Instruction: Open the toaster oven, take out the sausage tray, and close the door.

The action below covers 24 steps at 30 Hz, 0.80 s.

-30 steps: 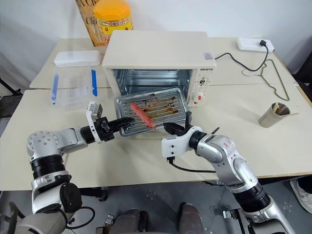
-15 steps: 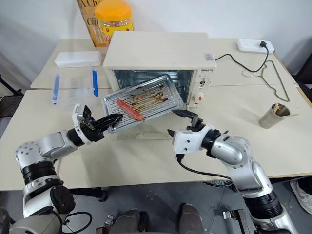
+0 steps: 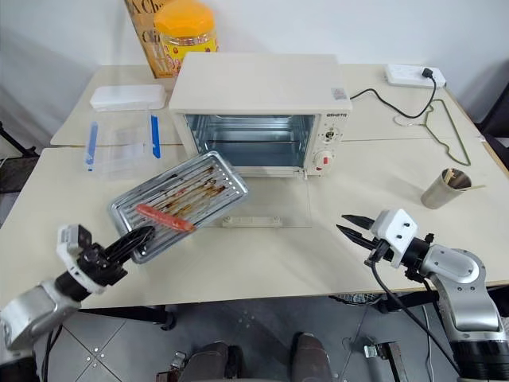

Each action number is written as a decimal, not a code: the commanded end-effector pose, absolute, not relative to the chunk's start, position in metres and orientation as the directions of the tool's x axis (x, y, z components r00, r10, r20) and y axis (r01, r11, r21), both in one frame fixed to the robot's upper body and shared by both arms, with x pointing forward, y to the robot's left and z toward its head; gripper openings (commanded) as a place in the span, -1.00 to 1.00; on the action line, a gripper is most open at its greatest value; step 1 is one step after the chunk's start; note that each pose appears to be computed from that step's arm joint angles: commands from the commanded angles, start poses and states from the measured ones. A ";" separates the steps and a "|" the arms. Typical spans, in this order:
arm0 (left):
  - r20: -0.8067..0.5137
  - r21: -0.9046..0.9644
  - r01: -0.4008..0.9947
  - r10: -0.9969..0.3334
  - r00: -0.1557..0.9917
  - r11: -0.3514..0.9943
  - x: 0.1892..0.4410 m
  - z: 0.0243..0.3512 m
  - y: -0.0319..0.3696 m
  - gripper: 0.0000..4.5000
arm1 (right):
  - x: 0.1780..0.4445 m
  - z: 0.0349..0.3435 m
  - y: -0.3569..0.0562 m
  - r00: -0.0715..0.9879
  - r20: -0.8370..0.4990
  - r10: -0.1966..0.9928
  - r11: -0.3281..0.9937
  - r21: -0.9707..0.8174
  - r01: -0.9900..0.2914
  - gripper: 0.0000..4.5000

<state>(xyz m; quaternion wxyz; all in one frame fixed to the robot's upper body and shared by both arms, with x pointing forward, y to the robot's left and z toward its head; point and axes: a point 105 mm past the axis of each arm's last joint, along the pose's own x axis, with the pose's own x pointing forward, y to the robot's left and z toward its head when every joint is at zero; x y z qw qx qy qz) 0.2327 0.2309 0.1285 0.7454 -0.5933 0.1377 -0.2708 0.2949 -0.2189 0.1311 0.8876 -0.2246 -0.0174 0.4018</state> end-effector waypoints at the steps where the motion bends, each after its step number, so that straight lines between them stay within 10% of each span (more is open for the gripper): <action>1: 0.220 -0.939 0.312 -0.447 0.867 0.144 0.217 0.143 0.245 -1.00 | 0.301 0.120 -0.225 0.654 -0.175 0.736 0.586 -0.321 -0.744 -0.99; 10: 0.356 -0.923 0.364 -0.082 0.931 0.128 0.193 0.152 0.262 -1.00 | 0.332 0.107 -0.201 0.569 -0.159 0.807 0.538 -0.201 -0.819 -0.99; 24: 0.329 -0.939 0.328 -0.001 0.944 0.100 0.193 0.150 0.257 -1.00 | 0.342 0.138 -0.180 0.505 0.033 0.862 0.505 -0.129 -0.854 -0.99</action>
